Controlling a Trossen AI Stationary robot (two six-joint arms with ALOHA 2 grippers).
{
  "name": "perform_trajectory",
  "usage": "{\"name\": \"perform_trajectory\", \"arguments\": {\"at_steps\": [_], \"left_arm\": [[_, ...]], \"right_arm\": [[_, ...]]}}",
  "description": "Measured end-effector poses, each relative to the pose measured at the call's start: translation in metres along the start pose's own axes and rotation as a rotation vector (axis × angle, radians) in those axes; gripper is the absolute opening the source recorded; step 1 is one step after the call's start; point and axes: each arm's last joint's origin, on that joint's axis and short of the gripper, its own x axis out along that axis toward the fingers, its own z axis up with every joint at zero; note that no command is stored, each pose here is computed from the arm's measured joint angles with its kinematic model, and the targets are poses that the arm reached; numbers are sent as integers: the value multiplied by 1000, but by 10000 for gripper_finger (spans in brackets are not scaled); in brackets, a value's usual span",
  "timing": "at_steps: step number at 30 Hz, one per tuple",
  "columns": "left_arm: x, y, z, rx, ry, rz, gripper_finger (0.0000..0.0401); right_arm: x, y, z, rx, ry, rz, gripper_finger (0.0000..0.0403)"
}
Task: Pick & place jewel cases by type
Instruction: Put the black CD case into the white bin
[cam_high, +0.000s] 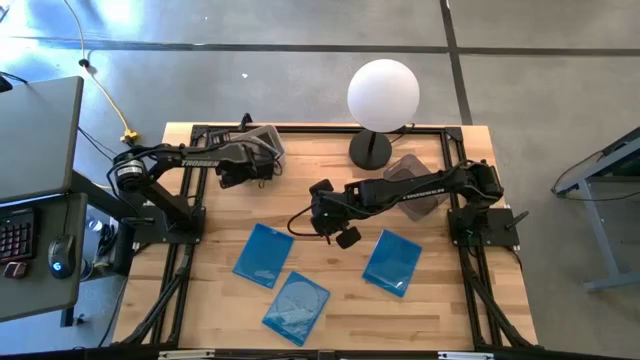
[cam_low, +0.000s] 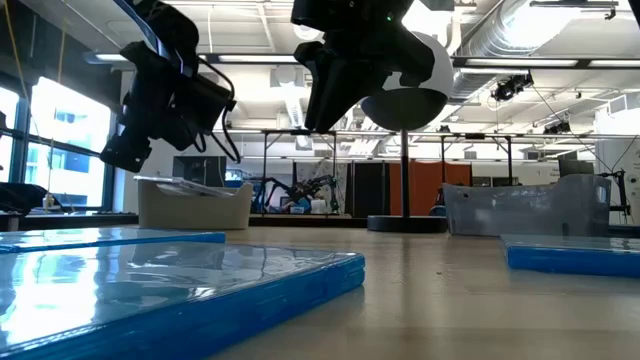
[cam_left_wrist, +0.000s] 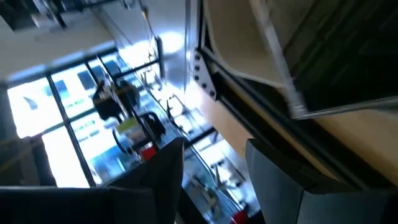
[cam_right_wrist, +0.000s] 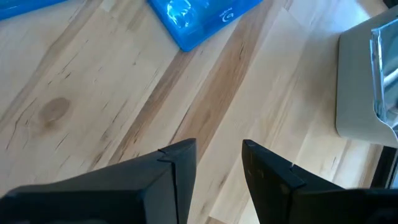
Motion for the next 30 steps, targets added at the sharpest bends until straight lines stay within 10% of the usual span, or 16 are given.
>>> {"name": "perform_trajectory", "arguments": {"at_steps": [10,20,25,30], "left_arm": [[1,7,0,-60,43,-114,168],[-84,29,3,-310,-200,-320,168],[-119,4,7,-265,-443,-480,168],[-118,-34,0,-176,-527,-402,168]], "right_arm": [[0,0,0,-10,0,0,123],[0,0,0,1,2,-3,123],[0,0,0,1,2,-1,123],[0,1,-2,-3,16,14,123]]}}
